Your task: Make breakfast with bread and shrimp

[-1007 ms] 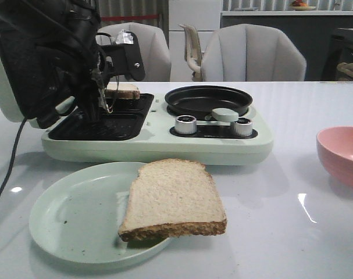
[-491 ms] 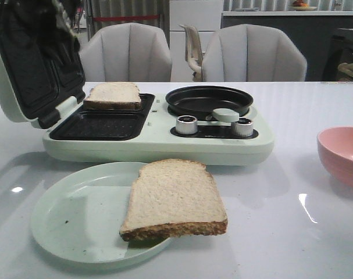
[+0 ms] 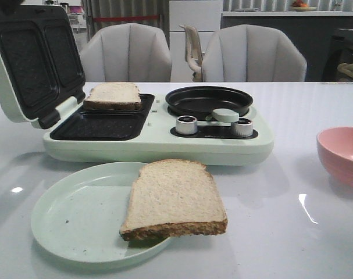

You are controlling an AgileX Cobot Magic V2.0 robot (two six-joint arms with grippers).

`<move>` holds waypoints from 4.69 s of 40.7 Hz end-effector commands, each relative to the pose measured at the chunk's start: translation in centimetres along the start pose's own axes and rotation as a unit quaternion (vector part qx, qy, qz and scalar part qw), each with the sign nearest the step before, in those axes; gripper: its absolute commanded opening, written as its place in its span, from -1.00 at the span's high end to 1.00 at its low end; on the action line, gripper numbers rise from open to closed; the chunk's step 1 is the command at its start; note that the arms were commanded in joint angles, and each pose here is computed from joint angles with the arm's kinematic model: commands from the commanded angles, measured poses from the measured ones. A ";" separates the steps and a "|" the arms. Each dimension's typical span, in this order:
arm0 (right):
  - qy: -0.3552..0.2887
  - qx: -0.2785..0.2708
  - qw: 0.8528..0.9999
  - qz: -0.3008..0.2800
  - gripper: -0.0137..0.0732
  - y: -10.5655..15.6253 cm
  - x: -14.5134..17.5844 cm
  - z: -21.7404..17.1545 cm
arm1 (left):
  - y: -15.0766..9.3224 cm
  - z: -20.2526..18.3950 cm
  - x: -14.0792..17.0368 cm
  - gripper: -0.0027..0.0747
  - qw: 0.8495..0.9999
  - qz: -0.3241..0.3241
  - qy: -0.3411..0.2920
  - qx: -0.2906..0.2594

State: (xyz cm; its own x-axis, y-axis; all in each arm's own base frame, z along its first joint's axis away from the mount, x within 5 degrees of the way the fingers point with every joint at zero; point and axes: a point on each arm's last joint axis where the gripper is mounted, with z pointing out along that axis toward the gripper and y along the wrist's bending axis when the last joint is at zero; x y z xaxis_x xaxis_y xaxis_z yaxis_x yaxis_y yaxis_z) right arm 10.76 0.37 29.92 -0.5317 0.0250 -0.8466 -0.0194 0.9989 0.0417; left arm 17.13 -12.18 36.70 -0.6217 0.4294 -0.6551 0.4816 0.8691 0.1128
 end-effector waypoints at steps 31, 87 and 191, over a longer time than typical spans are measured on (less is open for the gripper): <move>0.027 -0.054 0.996 0.061 -0.36 1.0 -0.9 1.4 | 1.5 -3.7 9.2 -0.19 0.993 0.004 -0.120 0.013; 0.330 -0.344 0.861 0.176 -0.67 12.3 2.4 22.5 | 1.4 -3.7 9.1 -0.19 0.991 0.005 -0.130 0.015; 0.115 -0.461 0.877 0.067 -0.55 22.2 -12.1 28.1 | 1.7 -3.7 9.0 -0.19 0.991 0.019 -0.135 -0.003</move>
State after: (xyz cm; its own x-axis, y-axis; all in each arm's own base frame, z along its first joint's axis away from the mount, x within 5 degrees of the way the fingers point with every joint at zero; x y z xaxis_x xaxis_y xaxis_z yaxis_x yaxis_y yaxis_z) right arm 41.31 23.52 20.86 -0.8109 0.0146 -0.5850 -0.4701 0.5790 0.6661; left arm 9.85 -5.70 32.35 -0.4952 0.4007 -0.7708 0.4891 0.8619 0.1338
